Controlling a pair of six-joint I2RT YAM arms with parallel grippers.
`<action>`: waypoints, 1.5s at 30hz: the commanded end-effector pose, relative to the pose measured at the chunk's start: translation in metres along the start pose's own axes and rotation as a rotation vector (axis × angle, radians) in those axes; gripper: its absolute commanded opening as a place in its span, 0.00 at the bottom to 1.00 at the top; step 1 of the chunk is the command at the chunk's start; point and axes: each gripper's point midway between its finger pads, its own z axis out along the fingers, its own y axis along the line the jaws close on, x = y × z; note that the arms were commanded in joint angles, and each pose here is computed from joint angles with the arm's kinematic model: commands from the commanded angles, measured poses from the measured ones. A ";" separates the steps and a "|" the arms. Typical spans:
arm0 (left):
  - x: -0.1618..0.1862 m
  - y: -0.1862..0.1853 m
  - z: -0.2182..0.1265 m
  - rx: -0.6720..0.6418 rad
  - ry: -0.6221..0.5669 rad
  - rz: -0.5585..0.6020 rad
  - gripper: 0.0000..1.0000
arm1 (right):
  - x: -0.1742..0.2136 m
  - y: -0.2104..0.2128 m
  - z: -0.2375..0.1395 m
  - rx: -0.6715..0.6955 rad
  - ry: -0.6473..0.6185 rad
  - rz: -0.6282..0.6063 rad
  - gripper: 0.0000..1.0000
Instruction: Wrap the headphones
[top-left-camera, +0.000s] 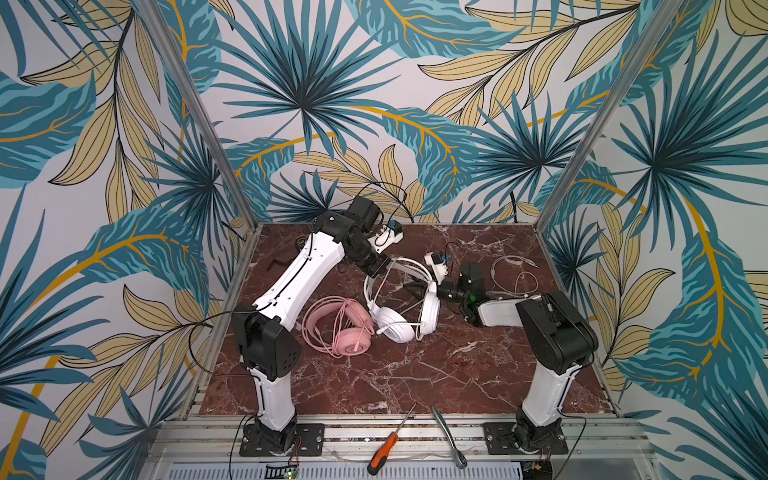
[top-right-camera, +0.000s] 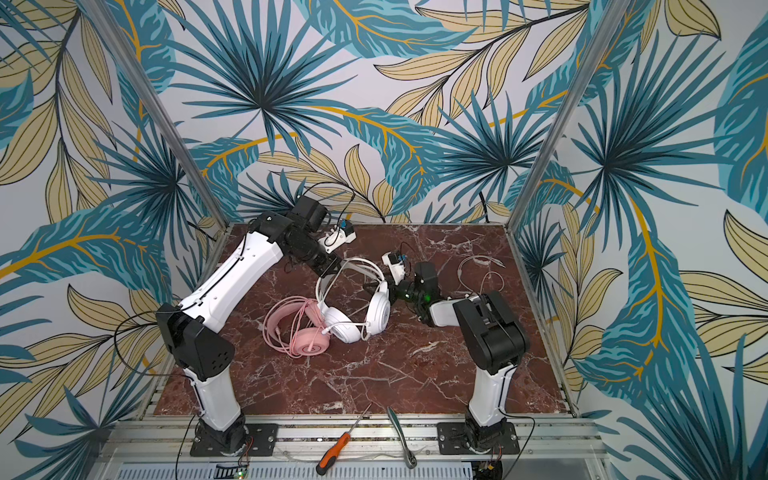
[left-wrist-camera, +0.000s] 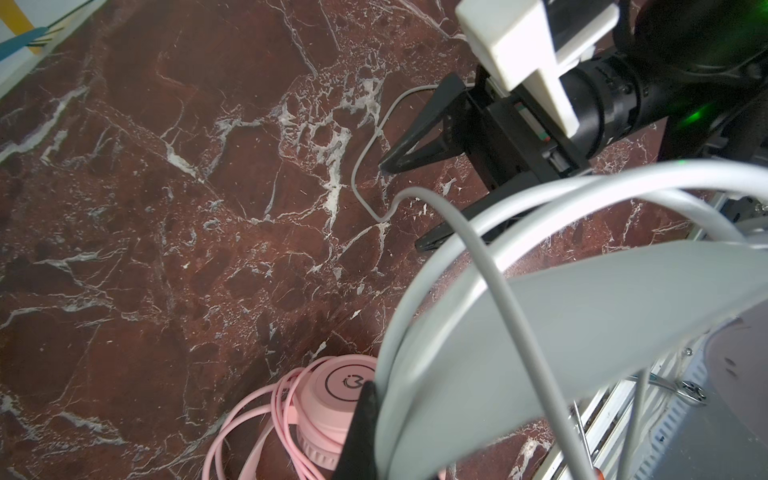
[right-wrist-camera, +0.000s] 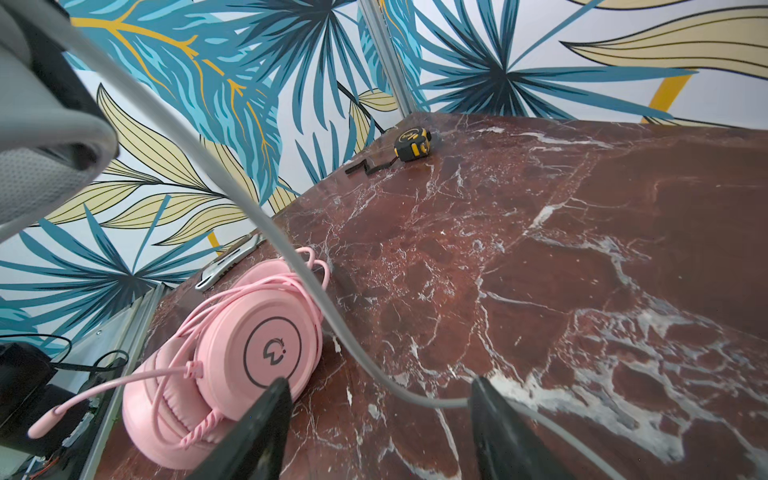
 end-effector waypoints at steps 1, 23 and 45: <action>-0.008 -0.008 -0.009 0.041 -0.044 -0.014 0.00 | -0.017 0.001 0.013 -0.006 -0.046 -0.005 0.67; 0.004 0.004 -0.003 -0.014 0.000 -0.023 0.00 | -0.034 -0.022 -0.008 0.178 -0.072 -0.022 0.00; 0.002 0.022 -0.015 0.001 -0.058 -0.136 0.00 | -0.018 -0.067 -0.067 0.431 0.129 0.070 0.00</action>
